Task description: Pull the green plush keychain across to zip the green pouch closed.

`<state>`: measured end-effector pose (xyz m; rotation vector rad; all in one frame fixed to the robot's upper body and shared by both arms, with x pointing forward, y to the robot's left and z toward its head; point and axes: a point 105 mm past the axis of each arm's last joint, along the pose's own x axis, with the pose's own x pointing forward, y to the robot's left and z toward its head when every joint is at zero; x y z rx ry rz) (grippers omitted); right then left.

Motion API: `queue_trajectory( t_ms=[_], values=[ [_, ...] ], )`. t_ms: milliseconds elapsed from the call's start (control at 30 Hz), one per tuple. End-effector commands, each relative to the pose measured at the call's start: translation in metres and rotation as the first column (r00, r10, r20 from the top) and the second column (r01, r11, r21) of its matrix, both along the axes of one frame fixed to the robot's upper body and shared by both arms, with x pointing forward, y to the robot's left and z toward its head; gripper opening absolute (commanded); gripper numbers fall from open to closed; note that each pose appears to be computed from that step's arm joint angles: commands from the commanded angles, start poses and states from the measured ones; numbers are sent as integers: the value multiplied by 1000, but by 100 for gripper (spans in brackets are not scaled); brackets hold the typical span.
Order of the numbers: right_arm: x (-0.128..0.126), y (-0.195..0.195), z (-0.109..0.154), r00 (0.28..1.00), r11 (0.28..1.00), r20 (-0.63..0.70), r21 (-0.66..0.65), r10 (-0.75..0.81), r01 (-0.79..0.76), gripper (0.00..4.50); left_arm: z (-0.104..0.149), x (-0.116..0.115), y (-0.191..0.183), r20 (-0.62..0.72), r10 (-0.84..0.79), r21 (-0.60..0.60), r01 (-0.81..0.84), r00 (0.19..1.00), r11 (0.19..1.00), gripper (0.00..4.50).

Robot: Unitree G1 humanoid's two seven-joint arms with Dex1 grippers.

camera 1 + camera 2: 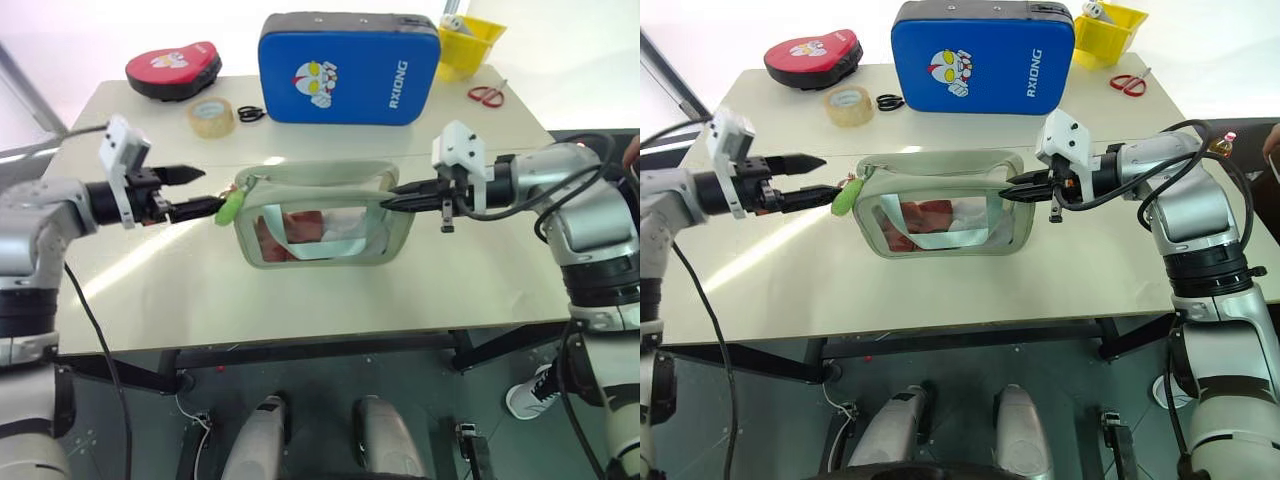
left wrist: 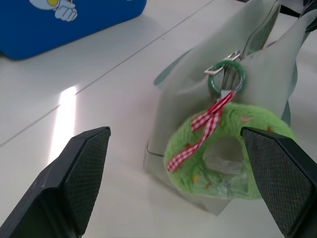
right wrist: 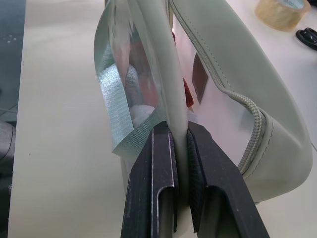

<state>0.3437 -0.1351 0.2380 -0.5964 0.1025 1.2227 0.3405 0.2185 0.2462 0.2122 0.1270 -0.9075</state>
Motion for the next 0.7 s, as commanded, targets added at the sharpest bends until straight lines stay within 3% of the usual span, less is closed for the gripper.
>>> queue_trajectory(
  t_ms=[33,300,533,633,700],
  values=[
    [-3,1,19,998,1000,68,14,8,-9,3,17,-11,-5,40,-46,9,46,998,999,450],
    [-3,1,21,998,1000,70,15,5,-6,3,-14,-27,-12,-33,-115,128,118,993,985,450],
    [-3,1,20,997,1000,72,12,4,-5,3,-18,-16,-14,-8,-81,108,82,997,991,450],
    [-3,1,20,997,1000,75,10,1,-2,0,-25,-13,-15,-12,-72,109,73,997,991,364],
    [-3,1,21,997,1000,77,9,1,-2,0,-28,-14,-16,-16,-77,114,78,997,990,267]
  ],
)
